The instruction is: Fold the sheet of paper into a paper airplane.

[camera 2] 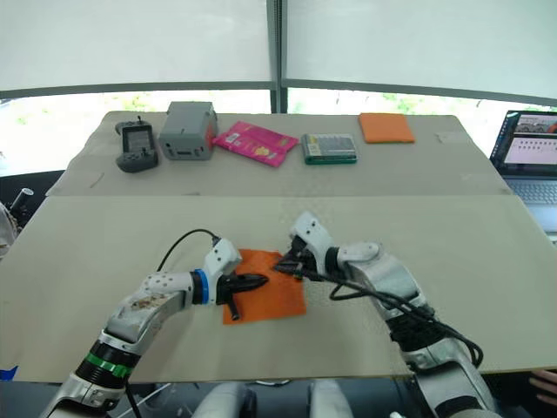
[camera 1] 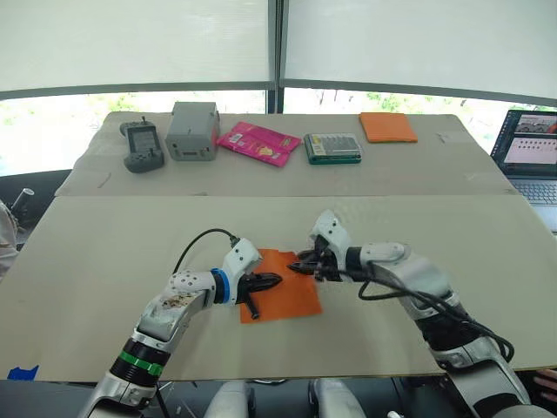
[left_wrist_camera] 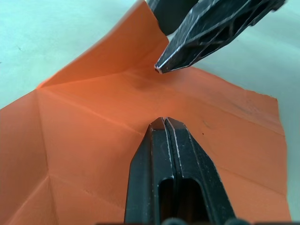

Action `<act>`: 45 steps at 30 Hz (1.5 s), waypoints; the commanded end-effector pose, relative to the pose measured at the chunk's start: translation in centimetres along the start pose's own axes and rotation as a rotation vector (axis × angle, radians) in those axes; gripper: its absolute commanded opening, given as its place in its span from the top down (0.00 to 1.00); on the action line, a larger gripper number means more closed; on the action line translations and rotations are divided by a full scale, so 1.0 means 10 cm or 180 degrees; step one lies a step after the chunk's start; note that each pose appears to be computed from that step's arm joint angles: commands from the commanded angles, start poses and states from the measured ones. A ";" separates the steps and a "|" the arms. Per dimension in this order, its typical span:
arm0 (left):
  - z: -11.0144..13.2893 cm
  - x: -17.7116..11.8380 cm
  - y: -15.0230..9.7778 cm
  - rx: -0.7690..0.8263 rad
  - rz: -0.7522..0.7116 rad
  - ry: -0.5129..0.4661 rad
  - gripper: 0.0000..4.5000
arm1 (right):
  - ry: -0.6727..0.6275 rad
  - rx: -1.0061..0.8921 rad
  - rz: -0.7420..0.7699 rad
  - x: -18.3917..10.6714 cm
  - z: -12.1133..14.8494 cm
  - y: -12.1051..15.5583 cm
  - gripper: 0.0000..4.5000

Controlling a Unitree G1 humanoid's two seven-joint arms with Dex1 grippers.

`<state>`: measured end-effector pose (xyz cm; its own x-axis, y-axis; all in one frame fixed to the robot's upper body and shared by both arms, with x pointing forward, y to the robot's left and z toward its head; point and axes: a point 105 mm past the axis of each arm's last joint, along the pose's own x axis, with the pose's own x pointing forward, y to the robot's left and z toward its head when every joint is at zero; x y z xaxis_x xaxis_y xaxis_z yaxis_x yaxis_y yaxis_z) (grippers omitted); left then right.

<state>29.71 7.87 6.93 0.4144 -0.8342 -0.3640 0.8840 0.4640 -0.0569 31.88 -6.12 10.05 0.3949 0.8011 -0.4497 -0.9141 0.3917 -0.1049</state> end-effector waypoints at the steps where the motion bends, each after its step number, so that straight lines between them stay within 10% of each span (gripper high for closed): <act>1: -0.15 0.02 -0.03 -0.0067 -0.0028 0.0186 1.00 | -0.0343 -0.0437 0.0069 -0.02 0.19 0.13 0.99; 19: 0.04 -0.07 0.13 -0.0021 0.0042 -0.0020 1.00 | 0.0102 -0.1086 -0.0275 0.08 -0.19 0.05 0.99; 29: 0.47 -0.12 0.35 -0.0065 0.0147 -0.0651 1.00 | 0.0188 -0.1113 -0.0276 0.11 -0.23 0.09 0.99; 45: 0.22 0.25 0.22 0.0136 -0.0063 -0.0204 1.00 | 0.0333 -0.1286 -0.0339 0.04 -0.22 0.10 0.99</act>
<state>33.26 6.76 7.66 0.4295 -0.8500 -0.3050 0.8837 0.4652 -0.0522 30.94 -5.47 8.48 0.4840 0.7416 -0.4645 -0.8383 0.2407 -0.4891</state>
